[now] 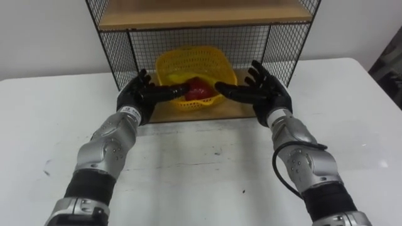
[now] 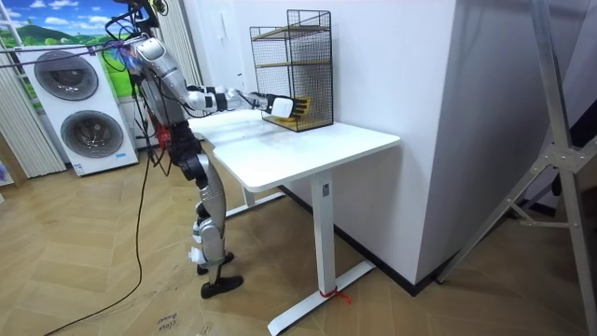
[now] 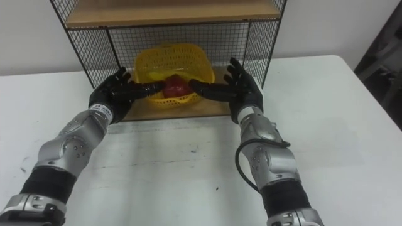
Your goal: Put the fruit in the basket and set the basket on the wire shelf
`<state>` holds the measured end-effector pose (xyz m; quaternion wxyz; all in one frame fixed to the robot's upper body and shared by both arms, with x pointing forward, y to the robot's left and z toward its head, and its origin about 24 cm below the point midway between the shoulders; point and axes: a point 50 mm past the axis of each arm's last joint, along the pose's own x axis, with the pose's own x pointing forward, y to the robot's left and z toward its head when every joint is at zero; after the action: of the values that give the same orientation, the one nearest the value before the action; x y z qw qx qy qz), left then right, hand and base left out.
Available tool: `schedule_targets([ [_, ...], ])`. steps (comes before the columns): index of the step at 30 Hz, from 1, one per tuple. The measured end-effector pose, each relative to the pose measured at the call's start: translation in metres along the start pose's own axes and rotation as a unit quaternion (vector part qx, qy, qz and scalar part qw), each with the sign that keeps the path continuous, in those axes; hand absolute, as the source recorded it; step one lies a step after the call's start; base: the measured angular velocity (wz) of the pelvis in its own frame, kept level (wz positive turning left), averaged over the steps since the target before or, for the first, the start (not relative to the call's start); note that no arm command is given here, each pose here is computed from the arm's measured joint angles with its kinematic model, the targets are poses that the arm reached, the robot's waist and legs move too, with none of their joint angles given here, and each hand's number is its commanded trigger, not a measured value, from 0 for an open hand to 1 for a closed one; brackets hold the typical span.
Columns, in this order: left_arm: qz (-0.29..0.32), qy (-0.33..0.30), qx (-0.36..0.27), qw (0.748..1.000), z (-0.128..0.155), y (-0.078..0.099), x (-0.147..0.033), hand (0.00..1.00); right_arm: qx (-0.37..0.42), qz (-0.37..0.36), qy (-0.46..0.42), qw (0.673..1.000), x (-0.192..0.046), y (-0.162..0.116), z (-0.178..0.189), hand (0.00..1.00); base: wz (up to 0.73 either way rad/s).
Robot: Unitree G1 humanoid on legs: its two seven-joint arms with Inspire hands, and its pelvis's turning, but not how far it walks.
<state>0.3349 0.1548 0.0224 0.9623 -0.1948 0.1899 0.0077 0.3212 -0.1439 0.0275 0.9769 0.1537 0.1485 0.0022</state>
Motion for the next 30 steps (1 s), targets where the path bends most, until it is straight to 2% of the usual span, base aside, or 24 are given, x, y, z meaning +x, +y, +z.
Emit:
schedule_targets([
  [4, 0.0, -0.001, 0.0, 1.0, 0.0, 0.0, 0.0, 0.0, 0.001, -0.004, 0.0, 1.0, 0.0, -0.001, 0.0, 0.0, -0.03],
  [9, 0.0, -0.011, 0.015, 1.0, 0.005, -0.001, -0.001, 0.0, -0.039, -0.011, -0.008, 0.999, 0.0, -0.002, 0.002, 0.0, -0.03],
  [13, -0.012, -0.047, 0.017, 0.999, 0.021, -0.009, -0.004, 0.0, -0.042, 0.001, -0.04, 0.998, -0.002, 0.004, 0.017, 0.0, 0.0],
  [19, -0.032, -0.094, 0.017, 0.995, 0.033, -0.016, -0.016, 0.0, -0.058, 0.013, -0.066, 0.996, -0.007, 0.008, 0.026, 0.0, 0.01],
  [23, -0.035, -0.097, 0.021, 0.994, 0.023, -0.014, -0.026, 0.0, -0.068, 0.016, -0.081, 0.994, -0.02, 0.003, 0.024, 0.0, 0.03],
  [26, -0.024, -0.101, 0.039, 0.994, 0.017, -0.007, -0.035, 0.0, -0.081, 0.022, -0.081, 0.993, -0.021, 0.001, 0.023, 0.0, 0.0],
  [30, -0.03, -0.12, 0.042, 0.991, 0.02, -0.008, -0.044, 0.0, -0.085, 0.032, -0.098, 0.991, -0.024, 0.003, 0.031, 0.0, 0.0],
])
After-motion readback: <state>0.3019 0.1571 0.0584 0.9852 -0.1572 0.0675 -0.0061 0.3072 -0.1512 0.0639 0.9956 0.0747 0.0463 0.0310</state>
